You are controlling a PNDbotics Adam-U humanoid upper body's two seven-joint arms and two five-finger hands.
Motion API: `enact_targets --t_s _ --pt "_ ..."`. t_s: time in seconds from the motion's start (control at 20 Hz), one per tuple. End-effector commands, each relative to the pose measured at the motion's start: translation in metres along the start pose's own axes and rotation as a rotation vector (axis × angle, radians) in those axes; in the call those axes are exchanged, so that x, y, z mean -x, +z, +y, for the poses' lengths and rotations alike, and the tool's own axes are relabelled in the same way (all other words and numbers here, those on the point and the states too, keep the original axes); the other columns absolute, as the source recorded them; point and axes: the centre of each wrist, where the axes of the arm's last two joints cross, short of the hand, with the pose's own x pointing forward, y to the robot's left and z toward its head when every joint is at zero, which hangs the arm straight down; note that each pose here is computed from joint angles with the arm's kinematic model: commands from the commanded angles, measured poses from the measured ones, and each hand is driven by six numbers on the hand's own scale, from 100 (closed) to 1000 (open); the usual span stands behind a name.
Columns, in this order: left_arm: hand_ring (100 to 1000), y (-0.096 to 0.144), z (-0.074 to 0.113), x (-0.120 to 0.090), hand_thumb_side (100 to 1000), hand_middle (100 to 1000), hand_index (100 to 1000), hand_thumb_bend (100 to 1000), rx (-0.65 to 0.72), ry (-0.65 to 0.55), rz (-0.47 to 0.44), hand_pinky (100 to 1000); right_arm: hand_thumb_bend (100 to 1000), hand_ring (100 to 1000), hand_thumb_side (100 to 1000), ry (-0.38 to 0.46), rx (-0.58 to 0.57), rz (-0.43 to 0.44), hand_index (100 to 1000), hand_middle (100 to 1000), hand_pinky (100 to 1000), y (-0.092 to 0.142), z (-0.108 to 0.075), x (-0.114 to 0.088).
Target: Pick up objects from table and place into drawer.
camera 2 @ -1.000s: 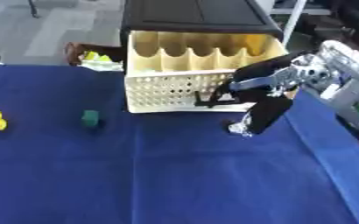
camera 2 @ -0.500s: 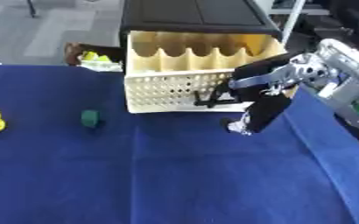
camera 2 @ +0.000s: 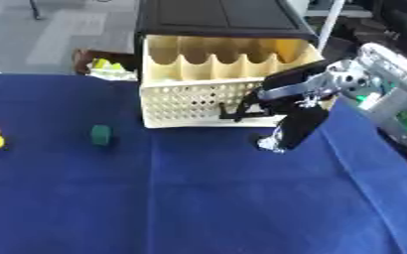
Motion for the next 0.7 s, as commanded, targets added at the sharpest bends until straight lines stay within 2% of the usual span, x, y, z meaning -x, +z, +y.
enact_targets --t_s 0.05,0.7 --pt "608 -0.0023 0.003 -0.0073 851 529 791 100 0.013 -0.027 -0.014 422 100 100 472 0.029 0.045 0.02 889 100 207 0.0134 -0.0126 -0.0029" --pt "609 -0.0024 0.0033 -0.0075 852 530 791 100 0.016 -0.031 -0.011 421 100 100 453 0.071 0.06 0.028 881 100 217 0.015 -0.0171 -0.0089"
